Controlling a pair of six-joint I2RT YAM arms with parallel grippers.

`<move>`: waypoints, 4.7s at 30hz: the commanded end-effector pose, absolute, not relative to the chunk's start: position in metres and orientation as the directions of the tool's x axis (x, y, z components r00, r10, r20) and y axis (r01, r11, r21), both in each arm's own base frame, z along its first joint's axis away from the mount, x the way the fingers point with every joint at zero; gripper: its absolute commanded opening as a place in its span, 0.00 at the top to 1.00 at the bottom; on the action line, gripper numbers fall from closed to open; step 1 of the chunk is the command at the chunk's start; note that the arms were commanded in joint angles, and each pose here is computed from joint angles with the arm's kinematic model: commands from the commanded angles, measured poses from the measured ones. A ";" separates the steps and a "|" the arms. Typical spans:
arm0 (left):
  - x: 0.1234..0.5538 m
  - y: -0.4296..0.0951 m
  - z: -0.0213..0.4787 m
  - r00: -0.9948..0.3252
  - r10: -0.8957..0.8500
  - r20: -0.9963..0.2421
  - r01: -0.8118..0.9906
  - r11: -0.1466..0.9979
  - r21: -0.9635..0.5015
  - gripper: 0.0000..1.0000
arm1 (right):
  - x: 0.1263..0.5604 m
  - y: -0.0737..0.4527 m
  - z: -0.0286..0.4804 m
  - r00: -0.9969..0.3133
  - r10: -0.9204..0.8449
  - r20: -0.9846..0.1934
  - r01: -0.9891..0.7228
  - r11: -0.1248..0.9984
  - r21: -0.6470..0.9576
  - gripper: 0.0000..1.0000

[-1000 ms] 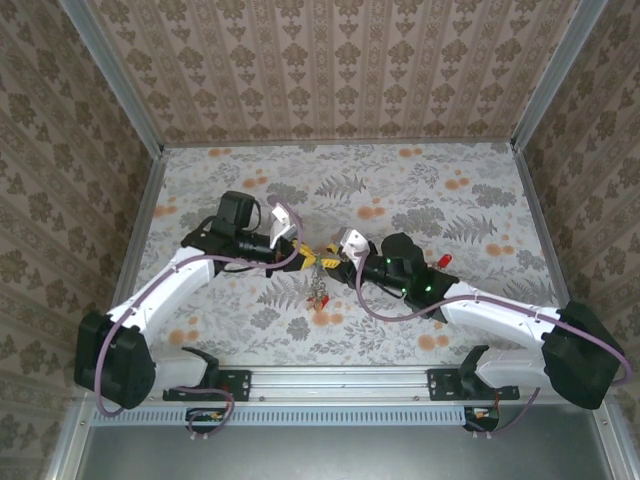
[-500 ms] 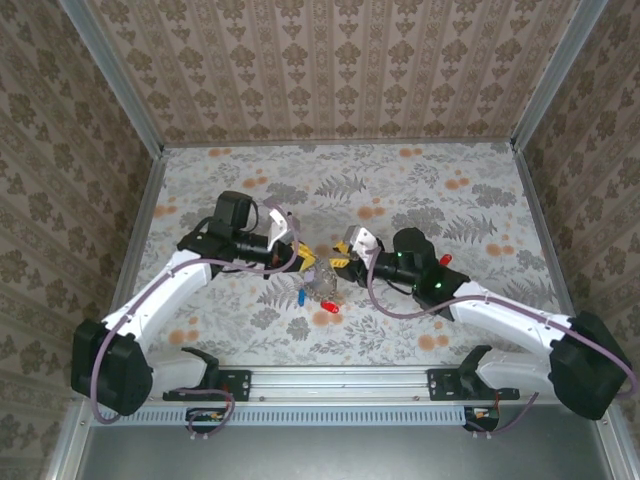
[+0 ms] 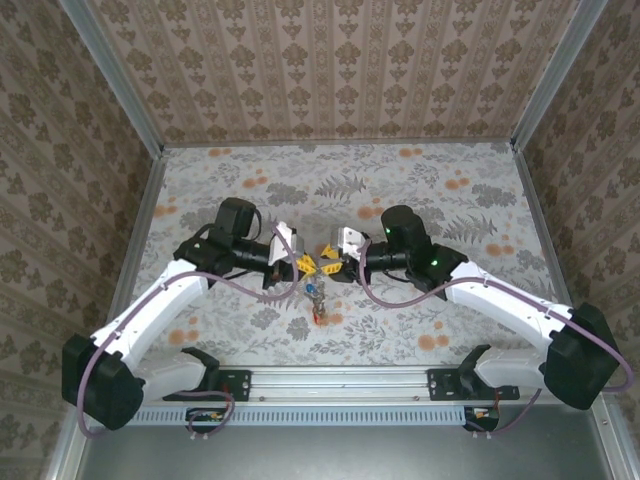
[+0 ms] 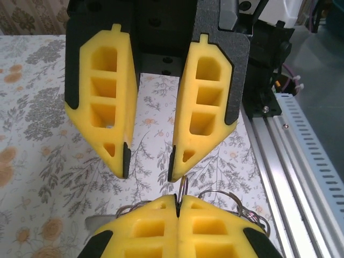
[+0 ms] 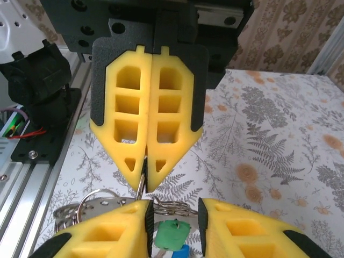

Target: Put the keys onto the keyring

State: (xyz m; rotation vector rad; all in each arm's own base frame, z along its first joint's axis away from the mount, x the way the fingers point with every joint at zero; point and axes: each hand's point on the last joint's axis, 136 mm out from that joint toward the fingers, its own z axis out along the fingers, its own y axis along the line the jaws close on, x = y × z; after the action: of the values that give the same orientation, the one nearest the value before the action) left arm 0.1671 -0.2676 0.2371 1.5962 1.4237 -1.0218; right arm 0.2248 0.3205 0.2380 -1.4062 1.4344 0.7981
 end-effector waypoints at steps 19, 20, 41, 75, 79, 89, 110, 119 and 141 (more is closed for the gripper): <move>0.181 -0.272 0.251 0.168 0.361 -0.917 0.985 -0.031 0.169 1.00 | 0.207 0.320 0.228 0.067 -0.375 -0.924 -0.991 0.084 -0.106 0.63; 0.182 -0.272 0.250 0.162 0.362 -0.918 0.986 -0.029 0.163 1.00 | 0.208 0.319 0.228 0.067 -0.373 -0.925 -0.990 0.091 -0.109 0.63; 0.179 -0.275 0.250 0.135 0.329 -0.935 0.991 -0.035 0.131 1.00 | 0.229 0.321 0.236 0.092 -0.305 -0.948 -0.962 0.218 -0.164 0.71; 0.167 -0.260 0.274 0.116 0.232 -0.966 0.992 -0.067 0.103 0.63 | 0.203 0.311 0.306 0.343 0.097 -0.934 -0.917 0.249 -0.311 1.00; 0.173 -0.263 0.282 0.116 0.208 -0.971 0.993 -0.056 0.106 0.63 | 0.200 0.315 0.308 0.341 0.117 -0.933 -0.925 0.217 -0.311 1.00; 0.161 -0.268 0.293 0.154 0.151 -0.976 0.980 -0.145 0.133 0.73 | 0.206 0.318 0.305 0.325 0.114 -0.939 -0.929 0.222 -0.295 1.00; 0.173 -0.272 0.285 0.142 0.236 -0.961 0.988 -0.089 0.125 1.00 | 0.213 0.319 0.290 0.325 -0.009 -0.946 -0.920 0.226 -0.319 0.86; 0.173 -0.265 0.266 0.141 0.393 -0.909 0.990 -0.046 0.133 1.00 | 0.216 0.305 0.248 0.298 -0.366 -0.882 -0.919 0.141 -0.369 0.65; 0.168 -0.274 0.265 0.157 0.377 -0.913 0.987 -0.084 0.135 1.00 | 0.220 0.320 0.238 0.260 -0.436 -0.861 -0.934 0.113 -0.339 0.67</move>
State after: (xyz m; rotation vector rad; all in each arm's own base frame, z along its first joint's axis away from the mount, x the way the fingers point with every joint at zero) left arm 0.1745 -0.2679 0.2435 1.6023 1.4760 -0.8995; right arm 0.2170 0.3180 0.2316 -1.5063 1.3544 0.6217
